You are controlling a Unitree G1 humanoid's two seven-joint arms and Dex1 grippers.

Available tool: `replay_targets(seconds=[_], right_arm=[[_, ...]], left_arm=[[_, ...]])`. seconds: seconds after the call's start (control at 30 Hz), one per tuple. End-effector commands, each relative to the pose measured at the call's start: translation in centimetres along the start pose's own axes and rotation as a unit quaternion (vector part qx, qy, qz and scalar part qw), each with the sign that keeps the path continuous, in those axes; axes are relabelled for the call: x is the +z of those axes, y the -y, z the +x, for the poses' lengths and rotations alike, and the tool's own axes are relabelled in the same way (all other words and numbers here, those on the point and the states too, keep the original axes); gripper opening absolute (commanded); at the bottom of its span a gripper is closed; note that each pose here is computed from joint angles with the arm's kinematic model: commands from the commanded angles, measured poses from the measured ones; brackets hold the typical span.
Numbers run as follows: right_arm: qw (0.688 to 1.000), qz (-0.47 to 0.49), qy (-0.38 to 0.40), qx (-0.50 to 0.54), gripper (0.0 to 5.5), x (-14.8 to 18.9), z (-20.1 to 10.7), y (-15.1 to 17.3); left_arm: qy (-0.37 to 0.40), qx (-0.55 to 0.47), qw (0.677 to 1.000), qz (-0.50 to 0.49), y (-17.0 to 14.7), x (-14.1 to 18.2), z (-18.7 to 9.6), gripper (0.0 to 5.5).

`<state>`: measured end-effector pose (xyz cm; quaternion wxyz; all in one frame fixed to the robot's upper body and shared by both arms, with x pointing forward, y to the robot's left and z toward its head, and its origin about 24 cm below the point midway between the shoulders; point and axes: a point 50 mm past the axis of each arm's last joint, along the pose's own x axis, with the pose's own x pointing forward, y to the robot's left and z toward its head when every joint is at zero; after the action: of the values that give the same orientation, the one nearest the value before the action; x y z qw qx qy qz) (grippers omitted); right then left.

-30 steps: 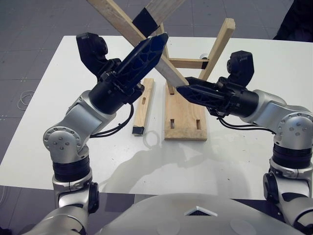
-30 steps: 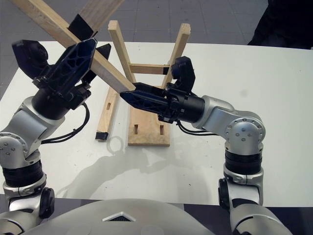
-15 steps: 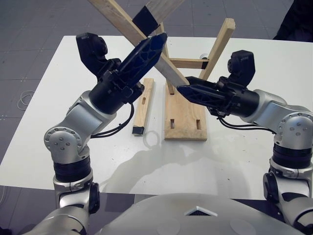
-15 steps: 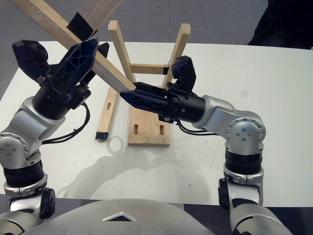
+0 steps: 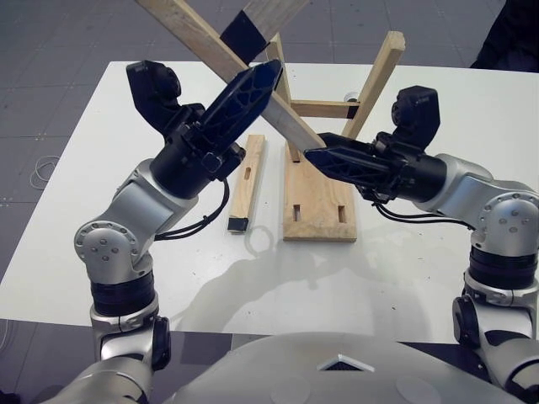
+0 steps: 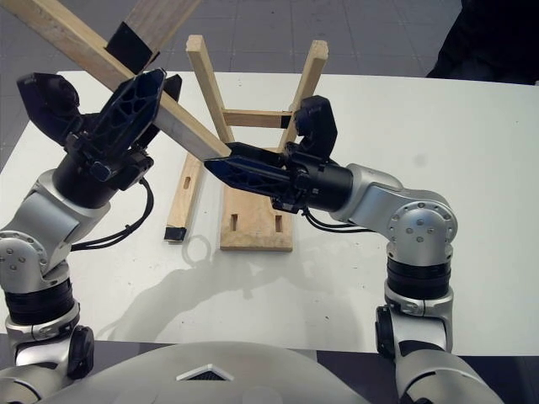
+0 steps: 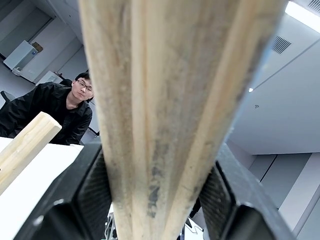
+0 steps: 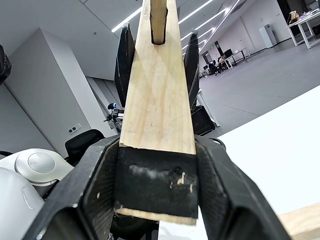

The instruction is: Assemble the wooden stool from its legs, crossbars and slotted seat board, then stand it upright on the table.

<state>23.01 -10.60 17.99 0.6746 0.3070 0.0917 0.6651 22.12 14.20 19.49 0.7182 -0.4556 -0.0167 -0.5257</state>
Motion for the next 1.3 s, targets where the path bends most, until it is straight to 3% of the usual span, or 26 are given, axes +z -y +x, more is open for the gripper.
replay_targets(seconds=[0.03, 0.07, 0.27, 0.67, 0.87, 1.13, 1.3], right_arm=[[1.000, -0.006, -0.015, -0.015, 2.04, 0.2, -0.1, 0.1], [1.000, -0.006, -0.020, -0.016, 2.41, 0.2, -0.1, 0.0], [0.998, -0.005, -0.041, -0.040, 3.49, 0.0, -0.2, 0.5], [0.989, 0.004, -0.099, -0.109, 3.52, -1.2, -4.5, 0.3], [0.972, -0.017, -0.143, -0.183, 3.52, -2.6, -6.1, 1.9], [0.910, -0.153, -0.309, -0.232, 3.52, -3.4, -7.4, 3.4], [0.884, -0.200, -0.354, -0.229, 3.52, -4.1, -7.6, 3.8]], left_arm=[[-0.001, -0.018, 1.000, -0.001, 0.5, 0.0, -0.1, 2.18], [-0.001, -0.017, 1.000, 0.000, 0.4, 0.0, -0.1, 2.18], [-0.004, -0.005, 1.000, 0.021, 0.0, 0.5, -0.2, 2.10], [-0.033, 0.042, 0.988, 0.146, -1.5, 2.9, -0.3, 2.06], [-0.113, 0.030, 0.971, 0.206, -1.7, 0.5, 0.1, 2.06], [-0.175, 0.024, 0.954, 0.242, -3.2, -1.5, -1.2, 2.06], [-0.185, 0.025, 0.947, 0.263, -3.9, -2.2, -1.4, 2.06]])
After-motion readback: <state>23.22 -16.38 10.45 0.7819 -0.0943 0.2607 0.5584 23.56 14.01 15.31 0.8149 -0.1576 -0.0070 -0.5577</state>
